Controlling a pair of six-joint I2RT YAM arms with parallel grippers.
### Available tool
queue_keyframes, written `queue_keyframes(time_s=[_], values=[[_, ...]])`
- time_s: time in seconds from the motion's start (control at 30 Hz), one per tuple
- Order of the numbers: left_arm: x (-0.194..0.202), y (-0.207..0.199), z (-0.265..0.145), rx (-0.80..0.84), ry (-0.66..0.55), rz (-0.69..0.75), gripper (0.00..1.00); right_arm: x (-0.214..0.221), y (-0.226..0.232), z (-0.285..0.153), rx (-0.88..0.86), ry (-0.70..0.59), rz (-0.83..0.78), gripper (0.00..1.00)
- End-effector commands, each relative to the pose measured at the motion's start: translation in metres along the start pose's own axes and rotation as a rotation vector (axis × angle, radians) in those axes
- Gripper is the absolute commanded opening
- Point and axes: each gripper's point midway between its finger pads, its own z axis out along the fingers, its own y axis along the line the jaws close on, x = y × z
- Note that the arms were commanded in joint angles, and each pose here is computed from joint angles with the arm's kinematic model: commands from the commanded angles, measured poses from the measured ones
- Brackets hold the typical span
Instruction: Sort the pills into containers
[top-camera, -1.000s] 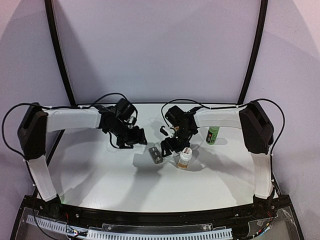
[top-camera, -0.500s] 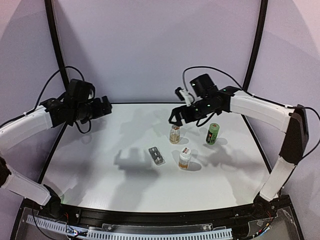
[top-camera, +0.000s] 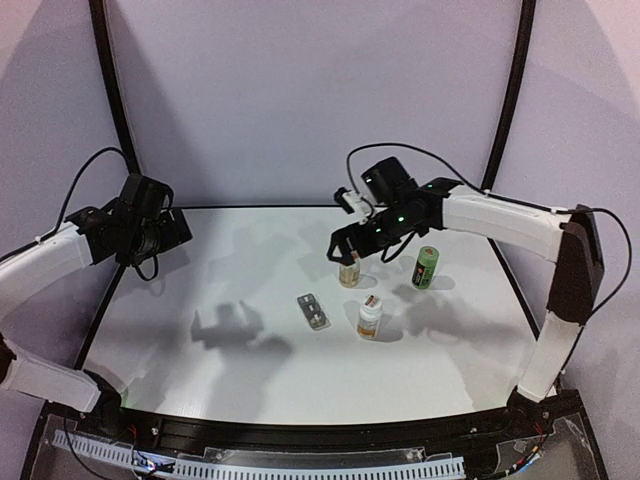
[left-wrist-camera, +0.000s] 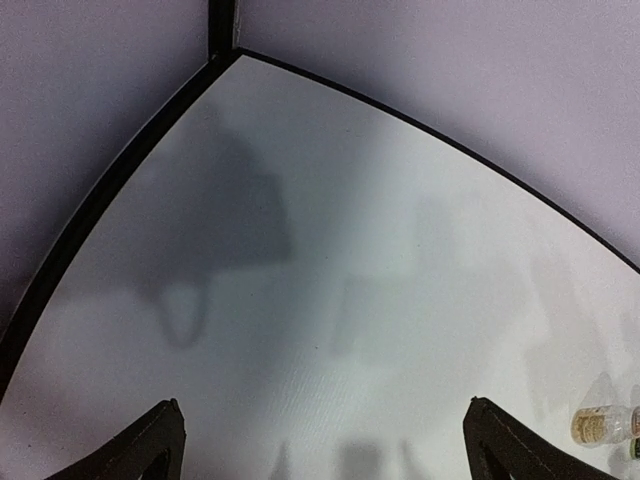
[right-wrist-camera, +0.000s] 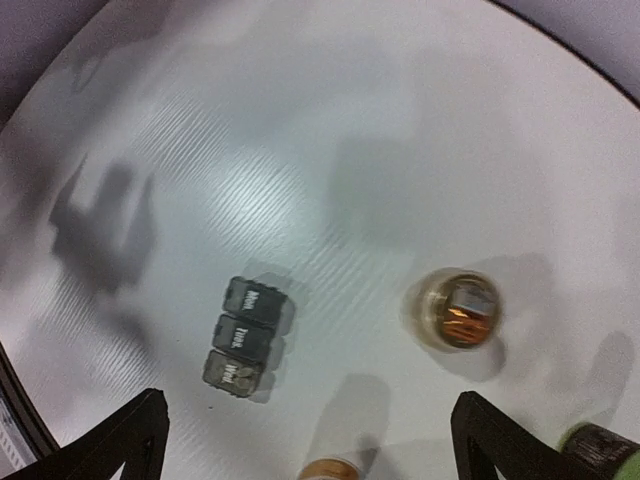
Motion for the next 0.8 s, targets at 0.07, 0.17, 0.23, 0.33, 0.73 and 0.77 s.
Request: queue_keyframes(time_s=[0.07, 0.17, 0.23, 0.33, 0.73, 0.77], values=[[0.012, 0.035, -0.009, -0.087, 0.015, -0.041, 0.99, 0.044, 0.045, 0.06, 0.009, 0.226, -0.139, 0.99], [0.017, 0.04, -0.01, -0.088, 0.024, -0.051, 0.99, 0.059, 0.053, 0.081, 0.076, 0.314, -0.205, 0.99], [0.02, 0.042, -0.01, -0.095, 0.032, -0.054, 0.99, 0.065, 0.054, 0.09, 0.12, 0.356, -0.221, 0.99], [0.024, 0.046, -0.01, -0.103, 0.044, -0.051, 0.99, 0.078, 0.054, 0.104, 0.138, 0.405, -0.214, 0.98], [0.027, 0.086, 0.005, -0.156, -0.018, -0.114, 0.99, 0.023, 0.033, 0.049, 0.117, 0.106, -0.093, 0.99], [0.024, 0.094, 0.009, -0.169, -0.033, -0.129, 0.99, 0.01, 0.023, 0.032, 0.126, 0.043, -0.072, 0.99]])
